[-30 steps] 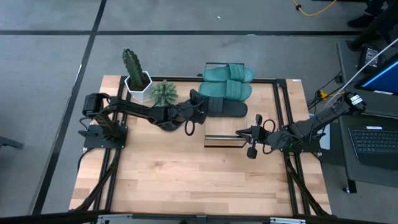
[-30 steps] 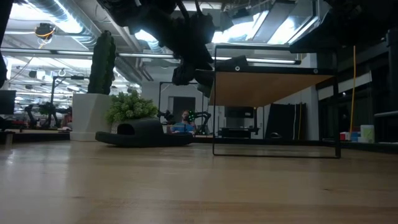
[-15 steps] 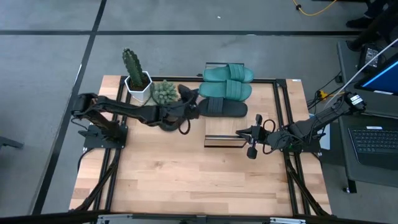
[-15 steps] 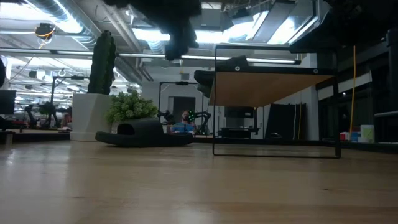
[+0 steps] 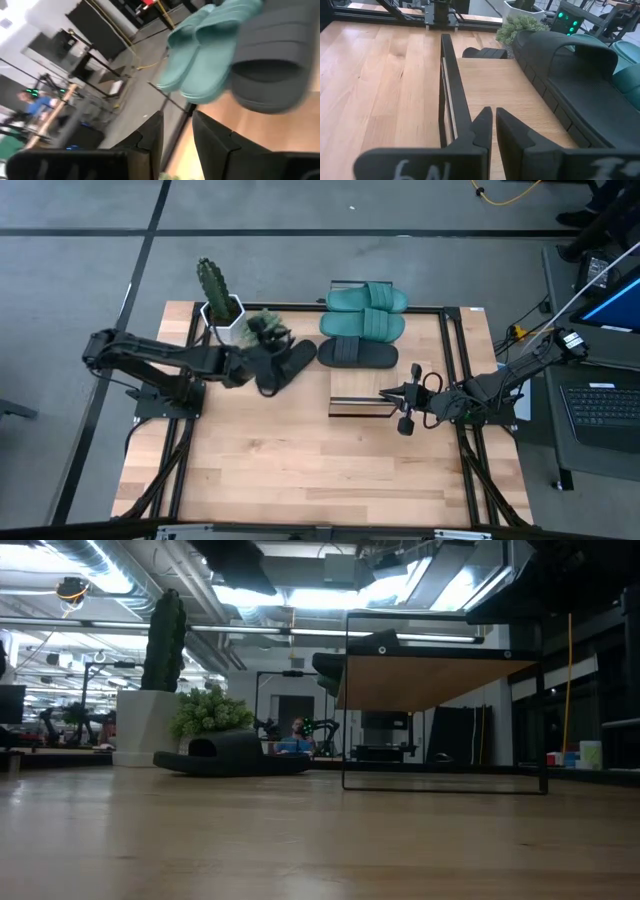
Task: Pick and place slides into the shelf
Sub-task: Put the black slide on the shelf
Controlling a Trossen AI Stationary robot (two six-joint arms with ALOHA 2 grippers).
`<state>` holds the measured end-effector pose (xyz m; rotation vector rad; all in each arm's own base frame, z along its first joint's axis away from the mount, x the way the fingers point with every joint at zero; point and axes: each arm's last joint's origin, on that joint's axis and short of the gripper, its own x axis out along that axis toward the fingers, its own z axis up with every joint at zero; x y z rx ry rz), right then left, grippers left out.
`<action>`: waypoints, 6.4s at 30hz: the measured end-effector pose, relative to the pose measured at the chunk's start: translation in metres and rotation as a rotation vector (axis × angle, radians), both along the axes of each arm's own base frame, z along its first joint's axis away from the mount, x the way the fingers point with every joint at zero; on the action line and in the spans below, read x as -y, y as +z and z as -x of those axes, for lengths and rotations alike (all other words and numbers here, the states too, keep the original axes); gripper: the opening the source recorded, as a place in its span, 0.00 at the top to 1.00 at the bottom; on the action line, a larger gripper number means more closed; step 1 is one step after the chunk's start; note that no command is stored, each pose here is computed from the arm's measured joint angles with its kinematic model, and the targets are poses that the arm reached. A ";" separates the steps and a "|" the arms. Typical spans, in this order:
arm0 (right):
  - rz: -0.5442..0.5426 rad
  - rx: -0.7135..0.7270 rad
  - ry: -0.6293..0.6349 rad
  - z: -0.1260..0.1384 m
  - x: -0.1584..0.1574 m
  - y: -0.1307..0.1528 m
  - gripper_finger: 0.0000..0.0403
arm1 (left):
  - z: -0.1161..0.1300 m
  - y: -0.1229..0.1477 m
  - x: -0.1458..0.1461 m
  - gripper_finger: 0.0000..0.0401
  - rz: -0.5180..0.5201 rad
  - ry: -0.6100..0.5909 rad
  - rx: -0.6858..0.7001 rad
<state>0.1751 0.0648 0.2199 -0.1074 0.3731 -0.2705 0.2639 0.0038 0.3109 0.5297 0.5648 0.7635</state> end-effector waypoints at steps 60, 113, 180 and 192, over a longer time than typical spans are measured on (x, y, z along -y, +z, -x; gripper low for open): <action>0.190 0.200 0.139 0.017 0.005 0.040 0.93 | 0.071 -0.163 0.059 0.76 0.996 0.265 0.857; 0.204 0.107 0.145 0.019 0.005 0.030 0.93 | 0.087 -0.198 -0.014 0.76 1.309 0.573 1.090; 0.188 0.094 0.140 0.019 0.005 0.028 0.93 | 0.075 -0.177 -0.004 1.00 1.169 0.220 1.020; 0.164 0.100 0.133 0.019 0.005 0.028 0.93 | 0.080 -0.153 0.007 1.00 1.086 0.069 1.086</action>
